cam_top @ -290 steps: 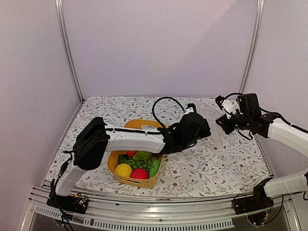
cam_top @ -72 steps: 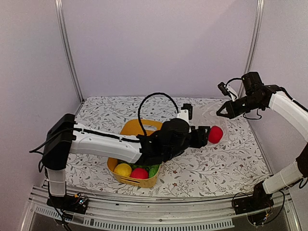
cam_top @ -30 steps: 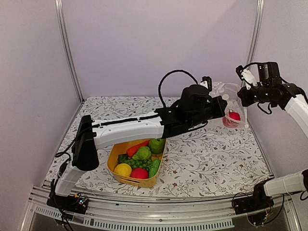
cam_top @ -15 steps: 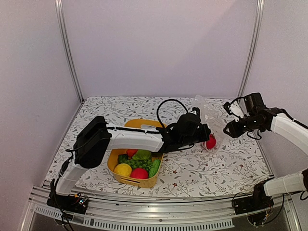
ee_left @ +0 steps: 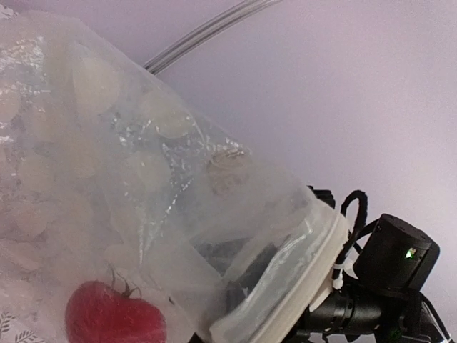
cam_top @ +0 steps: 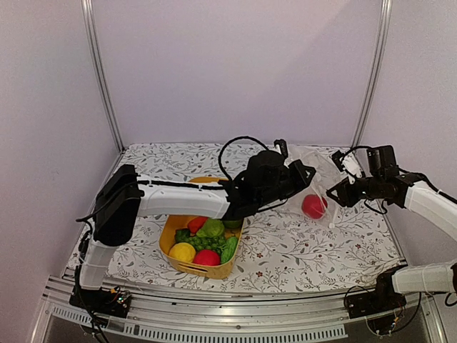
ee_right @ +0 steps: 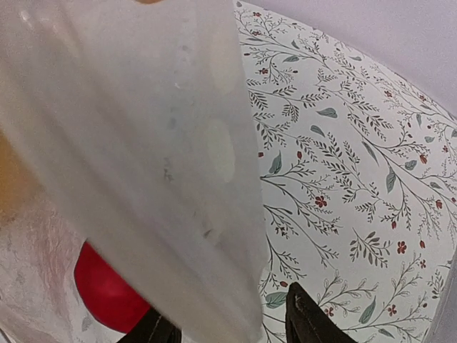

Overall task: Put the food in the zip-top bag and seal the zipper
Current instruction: Adjust the zipper food storage bag.

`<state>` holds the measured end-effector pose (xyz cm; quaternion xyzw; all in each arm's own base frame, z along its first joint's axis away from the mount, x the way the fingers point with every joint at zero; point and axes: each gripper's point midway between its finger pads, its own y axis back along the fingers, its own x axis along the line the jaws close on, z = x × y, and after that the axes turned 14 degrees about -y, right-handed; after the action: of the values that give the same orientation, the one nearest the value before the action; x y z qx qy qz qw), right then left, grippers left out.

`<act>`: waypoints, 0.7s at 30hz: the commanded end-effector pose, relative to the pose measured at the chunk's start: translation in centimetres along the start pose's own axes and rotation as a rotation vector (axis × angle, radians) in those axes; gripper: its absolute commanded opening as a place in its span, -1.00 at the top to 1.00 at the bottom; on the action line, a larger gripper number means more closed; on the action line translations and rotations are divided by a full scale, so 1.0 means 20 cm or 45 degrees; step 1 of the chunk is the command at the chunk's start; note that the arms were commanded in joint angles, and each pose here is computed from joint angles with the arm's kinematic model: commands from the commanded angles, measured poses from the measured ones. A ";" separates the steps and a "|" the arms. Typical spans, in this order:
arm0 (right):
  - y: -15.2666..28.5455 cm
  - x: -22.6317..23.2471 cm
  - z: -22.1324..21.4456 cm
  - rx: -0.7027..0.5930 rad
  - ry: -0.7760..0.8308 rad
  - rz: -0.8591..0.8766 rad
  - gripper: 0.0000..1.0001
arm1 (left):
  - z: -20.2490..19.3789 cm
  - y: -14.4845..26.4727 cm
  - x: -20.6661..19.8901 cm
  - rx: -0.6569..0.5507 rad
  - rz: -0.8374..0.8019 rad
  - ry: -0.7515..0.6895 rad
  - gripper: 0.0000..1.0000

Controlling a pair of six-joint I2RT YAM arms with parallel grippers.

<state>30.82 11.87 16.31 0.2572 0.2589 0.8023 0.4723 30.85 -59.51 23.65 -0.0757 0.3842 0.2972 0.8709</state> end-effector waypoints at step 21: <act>0.39 -0.19 0.54 0.014 0.237 -0.395 1.00 | 0.01 0.11 -0.22 0.044 -0.092 -0.457 -0.61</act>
<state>33.70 10.55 29.15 0.1649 0.2368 0.8012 0.5242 29.66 -60.58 26.38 -0.0683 0.3285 0.2627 0.9047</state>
